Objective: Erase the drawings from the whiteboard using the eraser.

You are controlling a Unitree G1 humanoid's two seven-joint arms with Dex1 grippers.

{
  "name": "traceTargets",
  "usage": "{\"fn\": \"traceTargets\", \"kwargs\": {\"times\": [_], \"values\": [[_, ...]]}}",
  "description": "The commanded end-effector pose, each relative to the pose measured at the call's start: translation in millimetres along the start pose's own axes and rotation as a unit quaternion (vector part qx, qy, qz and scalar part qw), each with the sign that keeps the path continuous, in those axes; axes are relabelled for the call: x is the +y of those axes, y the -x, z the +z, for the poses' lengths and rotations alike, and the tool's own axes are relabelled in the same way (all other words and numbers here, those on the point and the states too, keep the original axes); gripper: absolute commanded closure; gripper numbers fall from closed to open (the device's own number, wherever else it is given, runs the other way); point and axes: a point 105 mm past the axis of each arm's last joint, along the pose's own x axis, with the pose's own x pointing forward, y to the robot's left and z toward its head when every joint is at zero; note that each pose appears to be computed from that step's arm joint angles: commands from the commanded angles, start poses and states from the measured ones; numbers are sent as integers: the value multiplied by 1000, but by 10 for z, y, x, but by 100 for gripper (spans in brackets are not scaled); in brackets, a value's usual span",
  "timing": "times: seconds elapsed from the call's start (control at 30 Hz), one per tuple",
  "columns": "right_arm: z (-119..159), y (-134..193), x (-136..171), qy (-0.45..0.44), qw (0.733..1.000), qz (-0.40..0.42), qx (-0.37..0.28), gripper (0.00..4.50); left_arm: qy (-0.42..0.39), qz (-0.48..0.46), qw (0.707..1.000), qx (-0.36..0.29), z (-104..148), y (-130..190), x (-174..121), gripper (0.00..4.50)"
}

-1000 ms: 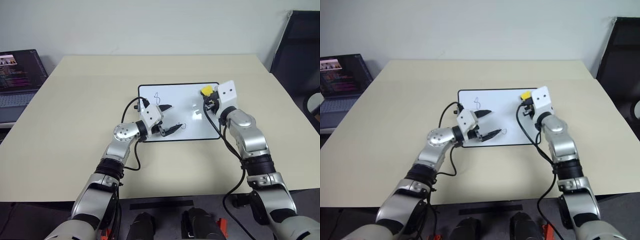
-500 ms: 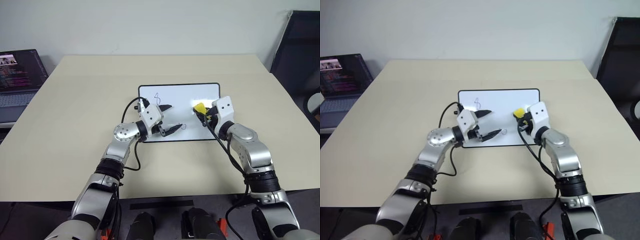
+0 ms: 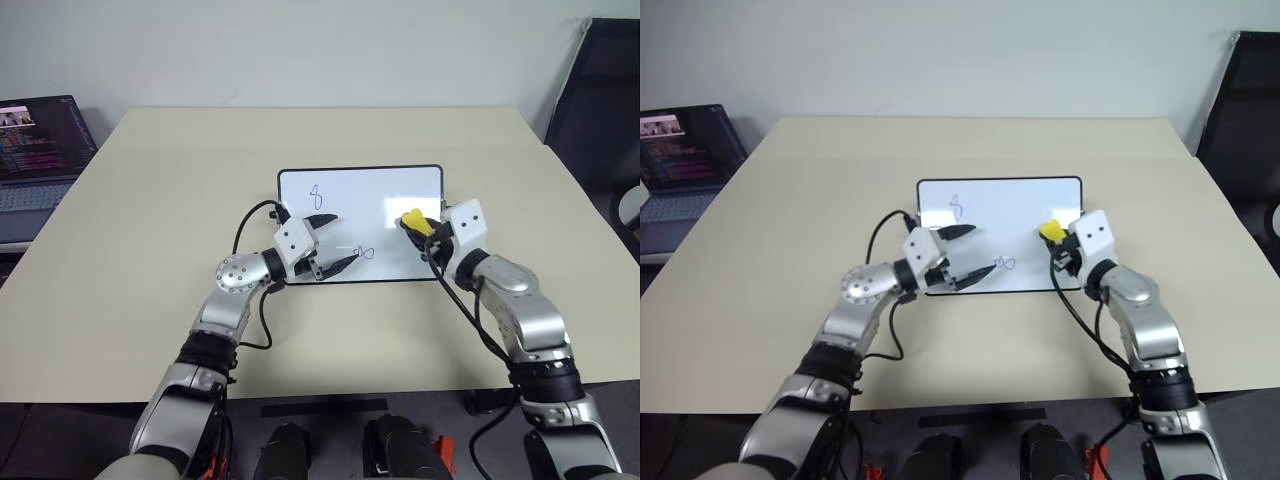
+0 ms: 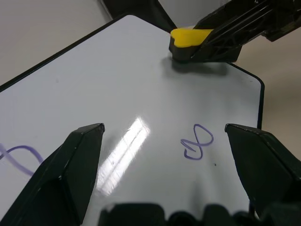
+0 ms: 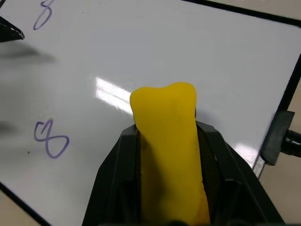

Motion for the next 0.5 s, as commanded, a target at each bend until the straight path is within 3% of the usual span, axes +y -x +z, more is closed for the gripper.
{"fn": "traceTargets", "kwargs": {"times": [0.03,0.2,0.5], "values": [[271,81,77,49,997,22,-56,329,5,14,1000,-21,116,118,-100,0],[350,93,201,77,993,52,-78,329,21,36,999,2,31,248,-243,0],[447,-68,440,149,976,112,-110,329,28,63,997,24,-9,308,-209,0]]}}
